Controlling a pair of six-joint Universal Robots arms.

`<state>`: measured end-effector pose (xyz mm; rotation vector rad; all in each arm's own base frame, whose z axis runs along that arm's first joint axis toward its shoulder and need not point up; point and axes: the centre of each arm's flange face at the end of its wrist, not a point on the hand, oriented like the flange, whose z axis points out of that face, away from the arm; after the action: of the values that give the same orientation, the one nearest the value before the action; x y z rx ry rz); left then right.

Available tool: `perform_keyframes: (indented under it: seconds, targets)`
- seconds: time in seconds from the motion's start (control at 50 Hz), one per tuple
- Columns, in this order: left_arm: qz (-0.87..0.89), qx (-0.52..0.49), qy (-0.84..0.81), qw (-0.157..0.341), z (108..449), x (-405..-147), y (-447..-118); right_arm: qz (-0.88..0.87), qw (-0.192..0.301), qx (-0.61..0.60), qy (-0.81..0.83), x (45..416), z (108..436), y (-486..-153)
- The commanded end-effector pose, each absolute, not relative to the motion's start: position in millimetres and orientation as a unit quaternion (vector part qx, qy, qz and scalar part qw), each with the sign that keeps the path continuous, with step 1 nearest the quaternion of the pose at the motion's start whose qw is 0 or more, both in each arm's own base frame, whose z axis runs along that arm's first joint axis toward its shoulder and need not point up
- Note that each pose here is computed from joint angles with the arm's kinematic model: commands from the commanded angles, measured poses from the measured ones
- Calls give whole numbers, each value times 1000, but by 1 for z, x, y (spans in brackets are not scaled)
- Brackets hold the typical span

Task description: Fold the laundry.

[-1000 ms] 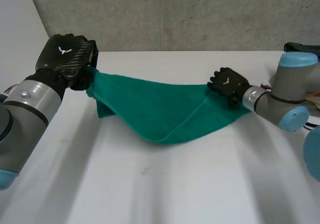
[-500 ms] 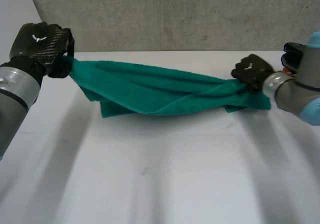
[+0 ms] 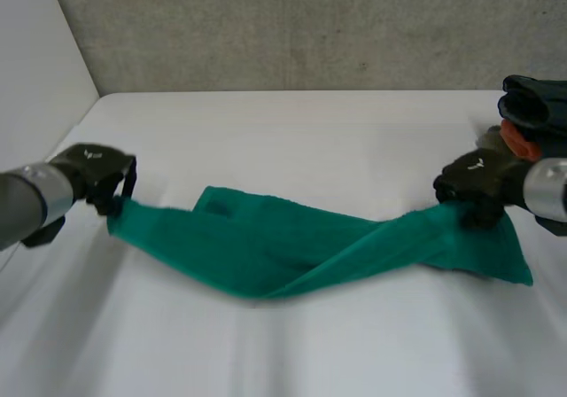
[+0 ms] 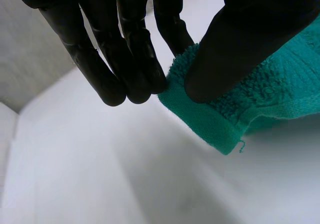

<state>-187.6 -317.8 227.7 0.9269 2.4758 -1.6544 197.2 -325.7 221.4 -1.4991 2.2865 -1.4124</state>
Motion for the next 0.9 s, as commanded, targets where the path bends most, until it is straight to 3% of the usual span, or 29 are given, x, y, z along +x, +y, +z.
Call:
perform_keyframes:
  seconds: [0.02, 0.12, 0.2, 0.24, 0.34, 0.42, 0.56, 0.6, 0.68, 0.76, 0.9]
  targets:
    - [-659, 258, 704, 58, 295, -201, -367, -617, -10, -407, 673, 220, 264, -389]
    - [-807, 165, 560, 87, 399, -193, -381, -811, -32, -269, 519, 217, 347, -422]
    - [-872, 113, 470, 84, 446, -187, -376, -890, -28, -211, 403, 214, 380, -414]
    - [-878, 110, 458, 79, 451, -188, -374, -911, -25, -201, 360, 213, 387, -409]
    - [-849, 130, 508, 65, 421, -193, -374, -918, 18, -223, 327, 229, 366, -395]
    - [-806, 151, 569, 61, 373, -196, -375, -885, 50, -269, 377, 242, 324, -394]
    - [-722, 187, 664, 46, 266, -201, -370, -754, 53, -327, 567, 243, 212, -391]
    - [-699, 202, 684, 45, 231, -203, -367, -694, 44, -364, 620, 243, 176, -381]
    - [-668, 227, 707, 56, 186, -202, -361, -602, 31, -433, 670, 243, 132, -356]
    - [-656, 241, 712, 62, 172, -201, -355, -550, 19, -471, 689, 236, 119, -342]
    - [-670, 243, 699, 56, 192, -201, -345, -546, 24, -450, 707, 233, 148, -335]
